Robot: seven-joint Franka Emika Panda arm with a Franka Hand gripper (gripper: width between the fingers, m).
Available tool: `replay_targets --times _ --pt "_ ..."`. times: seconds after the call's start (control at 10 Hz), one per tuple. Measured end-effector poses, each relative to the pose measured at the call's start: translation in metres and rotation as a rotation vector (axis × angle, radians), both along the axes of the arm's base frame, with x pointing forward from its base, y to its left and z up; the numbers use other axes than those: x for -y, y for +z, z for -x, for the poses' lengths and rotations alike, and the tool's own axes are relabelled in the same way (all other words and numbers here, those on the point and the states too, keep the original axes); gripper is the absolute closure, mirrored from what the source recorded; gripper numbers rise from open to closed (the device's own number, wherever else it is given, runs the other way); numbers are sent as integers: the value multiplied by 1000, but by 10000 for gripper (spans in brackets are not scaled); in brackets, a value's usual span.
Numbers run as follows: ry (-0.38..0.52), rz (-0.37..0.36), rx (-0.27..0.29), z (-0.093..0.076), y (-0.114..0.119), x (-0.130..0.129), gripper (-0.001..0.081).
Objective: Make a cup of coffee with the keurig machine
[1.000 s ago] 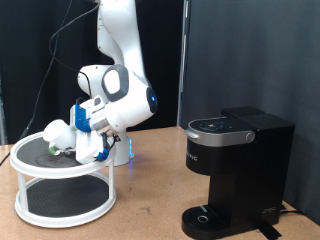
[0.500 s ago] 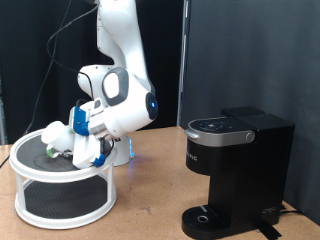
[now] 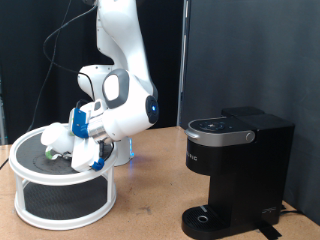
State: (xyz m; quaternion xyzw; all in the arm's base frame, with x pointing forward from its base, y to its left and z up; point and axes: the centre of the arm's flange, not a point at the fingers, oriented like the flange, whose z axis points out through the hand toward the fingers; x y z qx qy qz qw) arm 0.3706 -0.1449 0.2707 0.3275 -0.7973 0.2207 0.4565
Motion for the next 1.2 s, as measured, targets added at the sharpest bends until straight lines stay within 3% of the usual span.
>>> replay_targets --times 0.3,0.6,1.0,1.2 --pt "-63 -89 -54 -8 6 -23 226" --pt "-18 -163 -97 -8 17 -60 226" --pt "7 -178 -104 -2 24 -62 226" --pt "39 -201 -76 8 35 -65 226"
